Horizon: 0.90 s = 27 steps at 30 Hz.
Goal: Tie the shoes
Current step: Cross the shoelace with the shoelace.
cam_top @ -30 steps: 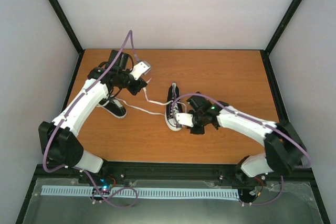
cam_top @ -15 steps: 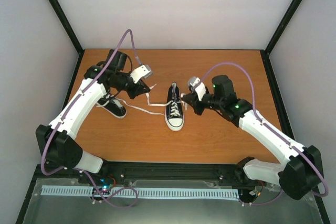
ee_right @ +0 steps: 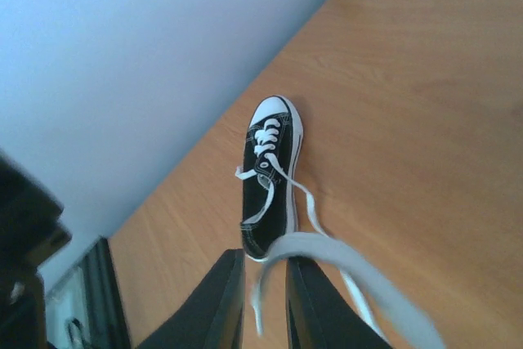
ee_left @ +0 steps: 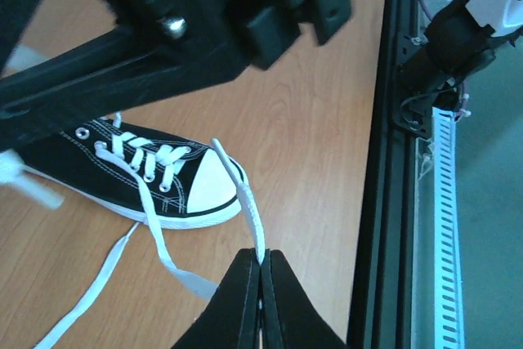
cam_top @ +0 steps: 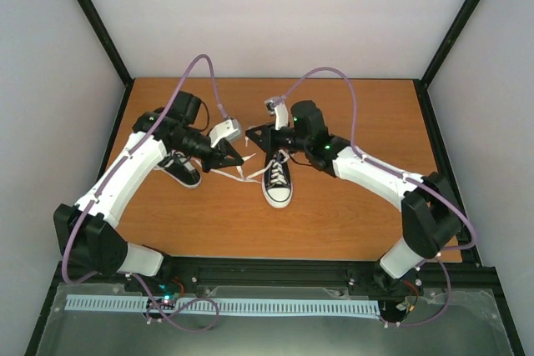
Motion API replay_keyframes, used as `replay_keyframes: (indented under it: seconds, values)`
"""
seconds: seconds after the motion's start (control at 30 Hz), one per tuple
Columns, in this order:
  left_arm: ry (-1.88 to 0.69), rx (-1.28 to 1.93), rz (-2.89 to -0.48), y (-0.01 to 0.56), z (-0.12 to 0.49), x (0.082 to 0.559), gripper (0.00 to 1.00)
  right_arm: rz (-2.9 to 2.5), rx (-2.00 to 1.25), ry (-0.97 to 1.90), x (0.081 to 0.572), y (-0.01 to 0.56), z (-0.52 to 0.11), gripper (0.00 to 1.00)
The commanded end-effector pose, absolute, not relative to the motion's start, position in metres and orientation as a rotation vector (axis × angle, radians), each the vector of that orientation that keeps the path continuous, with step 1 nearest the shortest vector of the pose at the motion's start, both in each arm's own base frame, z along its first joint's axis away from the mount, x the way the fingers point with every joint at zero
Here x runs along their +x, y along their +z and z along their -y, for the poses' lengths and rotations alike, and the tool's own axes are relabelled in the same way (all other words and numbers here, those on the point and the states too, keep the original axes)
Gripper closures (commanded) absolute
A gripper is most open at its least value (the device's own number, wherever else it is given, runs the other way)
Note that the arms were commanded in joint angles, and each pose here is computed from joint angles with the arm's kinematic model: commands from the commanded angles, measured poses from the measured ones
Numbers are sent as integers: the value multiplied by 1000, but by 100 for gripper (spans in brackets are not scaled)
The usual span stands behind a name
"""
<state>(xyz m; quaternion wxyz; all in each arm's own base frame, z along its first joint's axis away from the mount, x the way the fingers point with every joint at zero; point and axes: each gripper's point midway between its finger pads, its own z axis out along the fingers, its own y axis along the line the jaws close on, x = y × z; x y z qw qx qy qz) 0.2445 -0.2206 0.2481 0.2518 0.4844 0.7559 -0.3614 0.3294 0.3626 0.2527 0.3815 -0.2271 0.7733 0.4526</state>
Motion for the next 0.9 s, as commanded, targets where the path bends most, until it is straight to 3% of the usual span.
replay_keyframes:
  seconds: [0.0, 0.13, 0.27, 0.43, 0.67, 0.87]
  values:
    - [-1062, 1380, -1950, 261, 226, 230, 99, -2053, -480, 1176, 341, 248, -372, 75]
    - [-1116, 1386, -1926, 263, 230, 227, 99, -2145, -572, 1156, 329, 235, -378, 46]
    - [-1139, 1383, -1923, 262, 232, 228, 99, -2111, -612, 1148, 329, 253, -361, 39]
    - [-1122, 1332, -1940, 262, 235, 242, 99, -2049, -735, 1168, 328, 278, -331, 40]
    - [-1066, 1180, -2003, 265, 247, 284, 99, -1720, -1201, 1152, 271, 289, -318, 48]
    - [-1074, 1272, -1959, 263, 263, 281, 99, -1620, -1214, 1280, 273, 302, -315, 51]
